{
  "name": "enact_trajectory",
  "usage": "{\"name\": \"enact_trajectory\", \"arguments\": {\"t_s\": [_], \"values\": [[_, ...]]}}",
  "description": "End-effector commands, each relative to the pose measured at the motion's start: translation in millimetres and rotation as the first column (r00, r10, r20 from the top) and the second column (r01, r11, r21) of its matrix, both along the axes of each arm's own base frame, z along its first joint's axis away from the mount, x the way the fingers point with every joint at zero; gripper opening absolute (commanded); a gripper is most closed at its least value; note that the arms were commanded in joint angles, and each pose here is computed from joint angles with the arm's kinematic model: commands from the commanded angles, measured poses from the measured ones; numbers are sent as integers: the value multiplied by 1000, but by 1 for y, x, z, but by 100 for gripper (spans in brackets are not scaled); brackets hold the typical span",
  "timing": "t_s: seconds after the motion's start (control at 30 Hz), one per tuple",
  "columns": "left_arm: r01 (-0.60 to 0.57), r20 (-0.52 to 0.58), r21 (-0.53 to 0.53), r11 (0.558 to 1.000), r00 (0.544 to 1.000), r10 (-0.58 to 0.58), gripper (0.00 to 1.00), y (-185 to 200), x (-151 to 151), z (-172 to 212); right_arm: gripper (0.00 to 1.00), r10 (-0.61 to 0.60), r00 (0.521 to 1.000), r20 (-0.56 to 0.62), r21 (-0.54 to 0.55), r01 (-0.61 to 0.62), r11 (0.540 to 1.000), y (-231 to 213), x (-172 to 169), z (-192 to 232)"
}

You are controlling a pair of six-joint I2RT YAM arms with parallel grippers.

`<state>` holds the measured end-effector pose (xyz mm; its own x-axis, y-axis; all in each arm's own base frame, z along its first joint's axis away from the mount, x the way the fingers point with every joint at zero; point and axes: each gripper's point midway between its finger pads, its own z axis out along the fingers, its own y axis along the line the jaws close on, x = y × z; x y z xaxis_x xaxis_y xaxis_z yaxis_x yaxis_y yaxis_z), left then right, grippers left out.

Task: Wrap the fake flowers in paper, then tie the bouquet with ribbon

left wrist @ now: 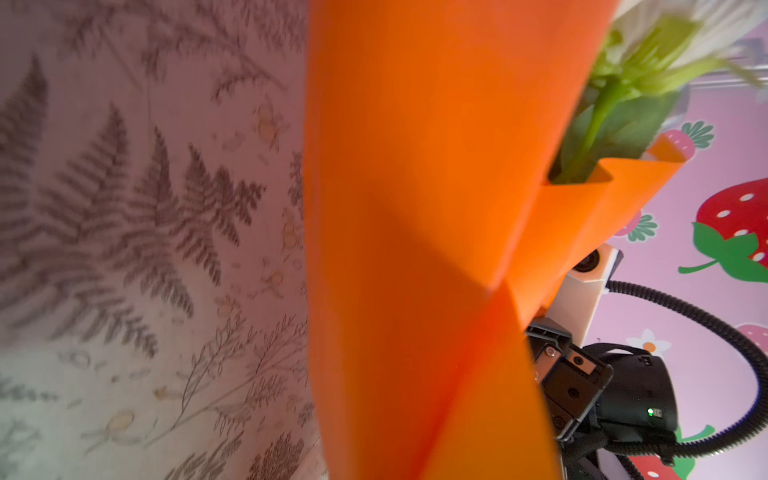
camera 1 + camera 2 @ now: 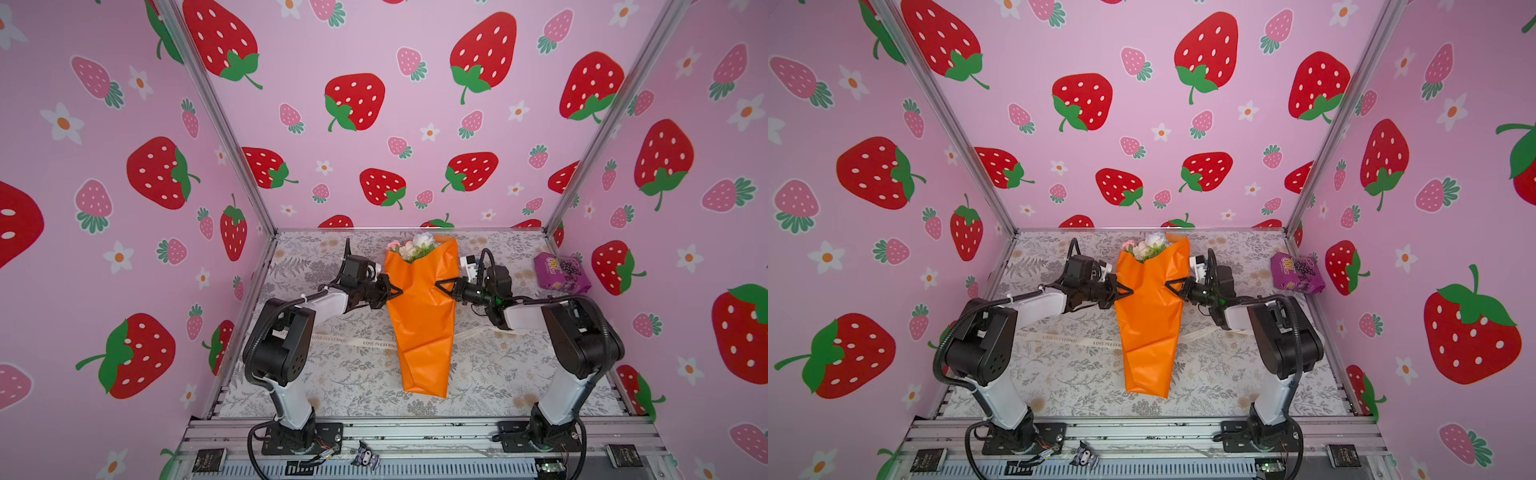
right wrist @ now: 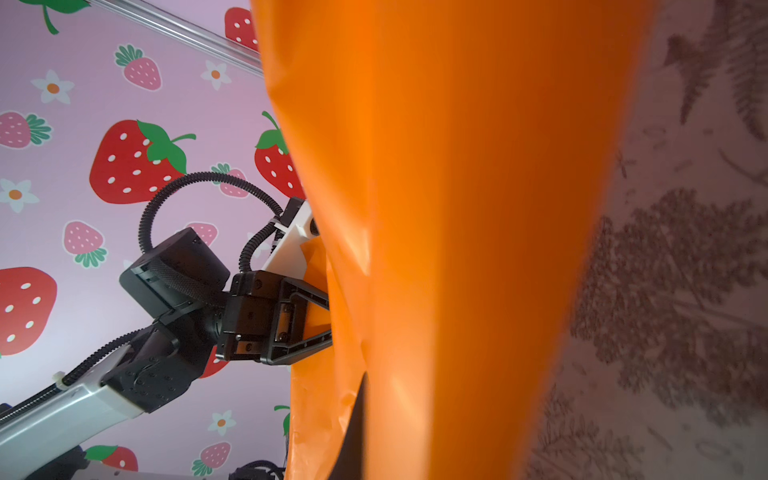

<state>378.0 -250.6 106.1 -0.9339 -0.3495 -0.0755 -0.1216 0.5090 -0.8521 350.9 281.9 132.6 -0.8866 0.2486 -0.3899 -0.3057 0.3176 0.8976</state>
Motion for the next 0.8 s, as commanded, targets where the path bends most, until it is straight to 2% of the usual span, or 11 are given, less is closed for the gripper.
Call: {"name": "enact_trajectory", "arguments": {"t_s": [0.0, 0.13, 0.27, 0.47, 0.6, 0.77], "values": [[-55, 42, 32, 998, 998, 54, 0, 8, -6, -1, 0, -16, 999, 41, -8, 17, 1000, -3, -21, 0], [-38, 37, 79, 996, 999, 35, 0, 5, -25, -20, 0, -34, 999, 1, -42, 34, 999, -13, -40, -28], [-42, 18, 87, 995, 999, 40, 0, 3, -27, -43, 0, -33, 999, -20, -66, 31, 997, -16, -45, -51], [-71, 28, 117, 991, 997, 68, 0, 5, -18, -64, 0, -25, 999, -34, -114, 21, 993, -12, -32, -82], [-75, 63, 155, 985, 996, 66, 0, 7, -7, -65, 0, -35, 999, -41, -122, 30, 992, -14, -19, -92], [-70, 45, 176, 982, 997, 63, 0, 5, 7, -80, 0, -58, 997, -49, -144, 51, 988, -20, -3, -103]]}}
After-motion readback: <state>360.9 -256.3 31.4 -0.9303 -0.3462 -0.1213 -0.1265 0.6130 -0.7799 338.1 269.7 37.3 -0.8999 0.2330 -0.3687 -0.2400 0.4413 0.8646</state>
